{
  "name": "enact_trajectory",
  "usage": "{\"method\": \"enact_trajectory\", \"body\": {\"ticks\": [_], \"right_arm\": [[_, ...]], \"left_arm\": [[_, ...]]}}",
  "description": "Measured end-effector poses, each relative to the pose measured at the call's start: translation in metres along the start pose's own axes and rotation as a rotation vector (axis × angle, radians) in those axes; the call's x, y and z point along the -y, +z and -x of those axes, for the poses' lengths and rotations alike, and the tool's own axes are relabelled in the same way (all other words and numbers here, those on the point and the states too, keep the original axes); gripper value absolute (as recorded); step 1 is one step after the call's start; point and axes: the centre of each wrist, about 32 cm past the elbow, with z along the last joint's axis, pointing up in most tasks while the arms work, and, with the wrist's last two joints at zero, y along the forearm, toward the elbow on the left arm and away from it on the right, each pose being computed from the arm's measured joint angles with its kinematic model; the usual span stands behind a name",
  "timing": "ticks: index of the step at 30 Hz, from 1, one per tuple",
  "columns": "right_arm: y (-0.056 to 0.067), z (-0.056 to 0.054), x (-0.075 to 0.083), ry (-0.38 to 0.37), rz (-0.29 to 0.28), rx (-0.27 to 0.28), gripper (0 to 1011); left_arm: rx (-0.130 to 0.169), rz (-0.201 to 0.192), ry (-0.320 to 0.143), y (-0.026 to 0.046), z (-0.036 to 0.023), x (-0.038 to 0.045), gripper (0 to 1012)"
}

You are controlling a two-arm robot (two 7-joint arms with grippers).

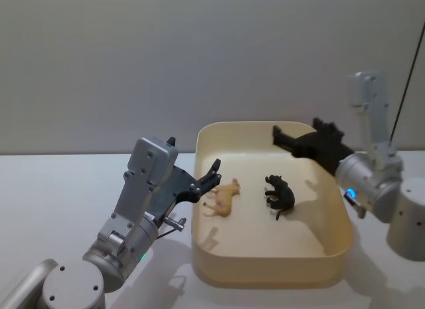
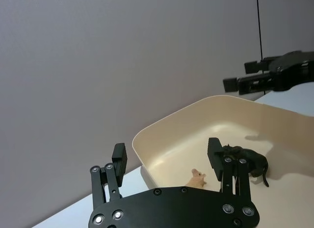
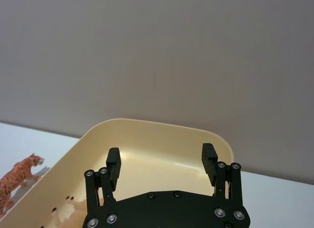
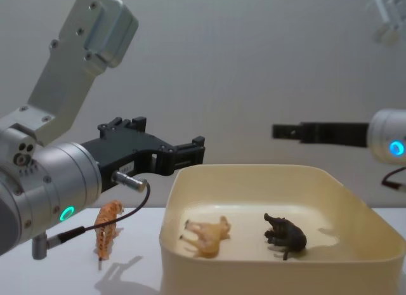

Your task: Pick up the toy alternately with two hands and place it into the central storage box.

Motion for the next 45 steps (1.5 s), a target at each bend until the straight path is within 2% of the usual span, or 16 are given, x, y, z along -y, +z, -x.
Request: {"method": "enact_trajectory", "body": {"ticks": [13, 20, 28, 33, 35, 39, 45], "right_arm": [[0.018, -0.031, 0.028, -0.13, -0.097, -0.061, 1001], [0.023, -0.038, 0.036, -0.162, -0.121, -0.076, 1001], [0.026, -0.042, 0.041, -0.18, -0.137, -0.084, 1001], [0.027, -0.044, 0.043, -0.187, -0.142, -0.086, 1001], [0.028, -0.045, 0.044, -0.191, -0.145, -0.088, 1001], [0.028, -0.045, 0.045, -0.194, -0.148, -0.089, 1001], [0.029, -0.046, 0.046, -0.197, -0.151, -0.091, 1001]], "left_arm": [[0.0, 0.0, 0.0, 0.0, 0.0, 0.0, 1001], [0.0, 0.0, -0.002, 0.0002, -0.0001, 0.0002, 1001], [-0.028, -0.02, -0.004, 0.0008, -0.0018, 0.0021, 1001], [-0.055, -0.049, 0.013, 0.0016, -0.0033, 0.0035, 1001], [-0.075, -0.073, 0.037, 0.0021, -0.0045, 0.0044, 1001], [-0.094, -0.098, 0.064, 0.0022, -0.0059, 0.0052, 1001], [-0.134, -0.171, 0.14, 0.0011, -0.011, 0.0085, 1001]]}}
